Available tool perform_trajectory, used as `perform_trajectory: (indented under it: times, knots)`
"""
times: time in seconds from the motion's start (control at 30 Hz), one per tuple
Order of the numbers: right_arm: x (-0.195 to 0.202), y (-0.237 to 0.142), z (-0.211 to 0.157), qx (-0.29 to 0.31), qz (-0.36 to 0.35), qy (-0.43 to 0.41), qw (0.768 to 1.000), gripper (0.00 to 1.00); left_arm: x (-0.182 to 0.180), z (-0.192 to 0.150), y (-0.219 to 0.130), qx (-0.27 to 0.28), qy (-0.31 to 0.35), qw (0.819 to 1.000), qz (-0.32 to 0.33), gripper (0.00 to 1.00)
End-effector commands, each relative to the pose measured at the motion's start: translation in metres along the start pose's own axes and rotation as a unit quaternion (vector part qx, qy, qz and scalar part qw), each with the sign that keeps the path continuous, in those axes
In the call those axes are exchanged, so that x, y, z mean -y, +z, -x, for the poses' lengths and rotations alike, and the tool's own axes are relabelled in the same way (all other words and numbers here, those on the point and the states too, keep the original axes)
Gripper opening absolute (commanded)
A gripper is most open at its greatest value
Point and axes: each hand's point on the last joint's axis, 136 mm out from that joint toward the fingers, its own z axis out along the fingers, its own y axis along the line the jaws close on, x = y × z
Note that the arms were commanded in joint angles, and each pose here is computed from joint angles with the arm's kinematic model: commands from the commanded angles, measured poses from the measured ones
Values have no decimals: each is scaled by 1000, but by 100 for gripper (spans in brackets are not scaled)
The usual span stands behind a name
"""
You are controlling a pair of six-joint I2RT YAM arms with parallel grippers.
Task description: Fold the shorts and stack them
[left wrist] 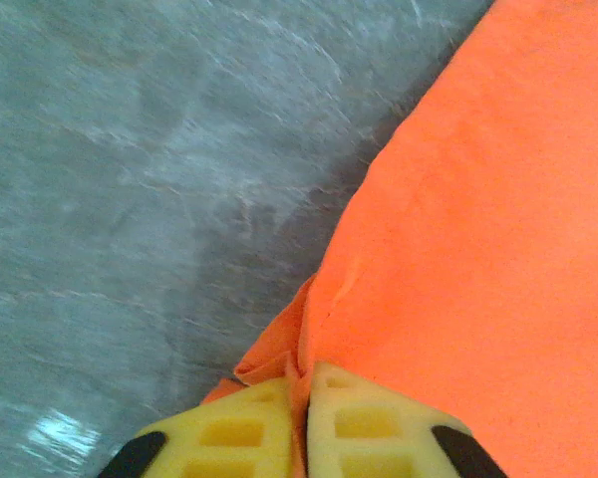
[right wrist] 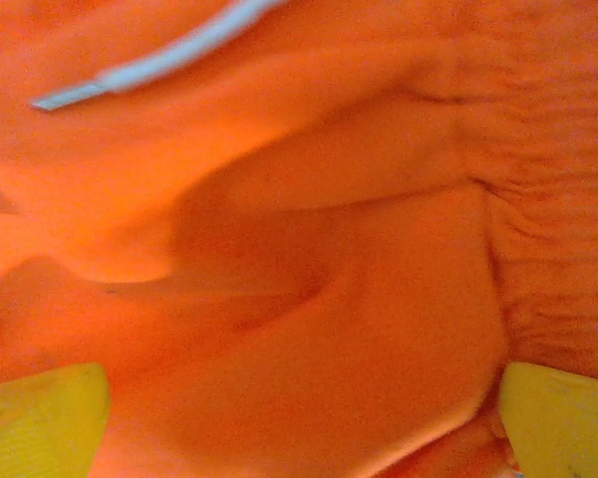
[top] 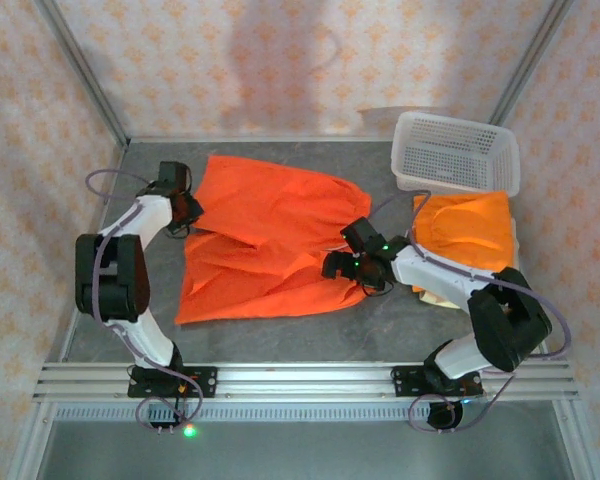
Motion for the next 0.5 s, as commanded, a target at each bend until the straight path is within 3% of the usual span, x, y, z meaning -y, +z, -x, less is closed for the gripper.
perform_trajectory:
  times: [0.0,0.13,0.27,0.47]
  knots:
    - [4,3,0,3,-1,13,1000,100,-10,-1,5,3,-40,999,-20,26]
    - [-5,-9,5,16,20,6,1000,100,2,2,-23,23,-47,996,-78,73]
    - [-28,-27,21,37,55,-10,998,100,17,-8,-57,27,-60,987,-147,84]
    - [-75,-33,59,46,85,-38,995,100,26,-52,-91,10,-43,981,-188,94]
